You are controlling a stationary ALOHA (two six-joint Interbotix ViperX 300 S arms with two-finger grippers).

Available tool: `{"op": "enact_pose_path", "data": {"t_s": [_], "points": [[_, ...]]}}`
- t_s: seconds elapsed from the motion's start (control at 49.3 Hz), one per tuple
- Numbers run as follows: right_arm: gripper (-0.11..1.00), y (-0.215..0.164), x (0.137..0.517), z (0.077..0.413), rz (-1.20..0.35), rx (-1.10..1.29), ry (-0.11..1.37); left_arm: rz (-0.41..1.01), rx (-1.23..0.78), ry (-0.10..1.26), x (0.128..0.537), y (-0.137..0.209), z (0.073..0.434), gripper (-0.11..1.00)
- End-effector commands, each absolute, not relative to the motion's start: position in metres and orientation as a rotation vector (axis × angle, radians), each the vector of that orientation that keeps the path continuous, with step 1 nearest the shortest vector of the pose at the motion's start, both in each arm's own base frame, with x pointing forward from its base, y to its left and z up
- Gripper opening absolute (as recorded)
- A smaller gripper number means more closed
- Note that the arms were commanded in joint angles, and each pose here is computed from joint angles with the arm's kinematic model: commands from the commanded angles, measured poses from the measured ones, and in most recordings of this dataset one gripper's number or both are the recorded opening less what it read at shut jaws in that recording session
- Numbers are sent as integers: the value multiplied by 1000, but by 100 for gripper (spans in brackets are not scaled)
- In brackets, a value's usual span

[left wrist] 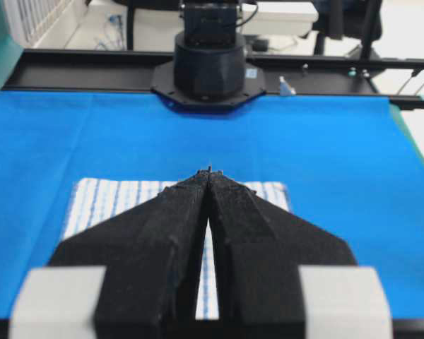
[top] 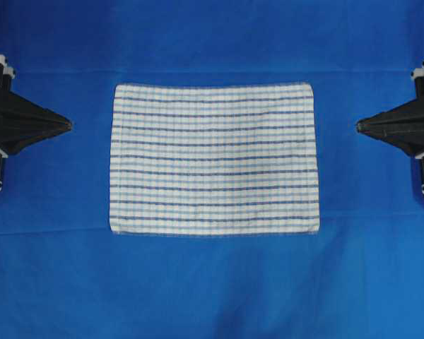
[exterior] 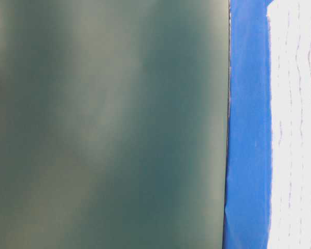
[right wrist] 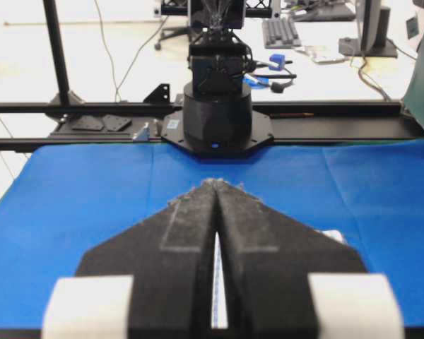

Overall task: Fold the blue towel.
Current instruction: 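Move both grippers to the far corners of the white striped towel and grasp them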

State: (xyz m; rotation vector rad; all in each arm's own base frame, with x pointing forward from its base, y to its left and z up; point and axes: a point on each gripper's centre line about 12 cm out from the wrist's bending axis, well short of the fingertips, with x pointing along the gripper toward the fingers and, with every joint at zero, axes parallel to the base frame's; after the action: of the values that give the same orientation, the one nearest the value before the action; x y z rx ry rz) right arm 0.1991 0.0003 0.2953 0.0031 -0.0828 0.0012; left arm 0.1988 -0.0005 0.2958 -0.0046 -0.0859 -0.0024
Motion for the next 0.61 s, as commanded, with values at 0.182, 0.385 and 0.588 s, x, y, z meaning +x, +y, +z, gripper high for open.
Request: {"op": "enact_pose_path", "data": {"t_s": [0.182,0.385,0.588], "points": [[0,-6,206,302,-31,-5,-24,22,-36,-52,202,4,291,0],[0,-35,213,284,-164,16,71,112,-38,10,209,23,276,0],[0,-68,221,259,-299,52,174,236,-51,113,214,50,248,0]]}}
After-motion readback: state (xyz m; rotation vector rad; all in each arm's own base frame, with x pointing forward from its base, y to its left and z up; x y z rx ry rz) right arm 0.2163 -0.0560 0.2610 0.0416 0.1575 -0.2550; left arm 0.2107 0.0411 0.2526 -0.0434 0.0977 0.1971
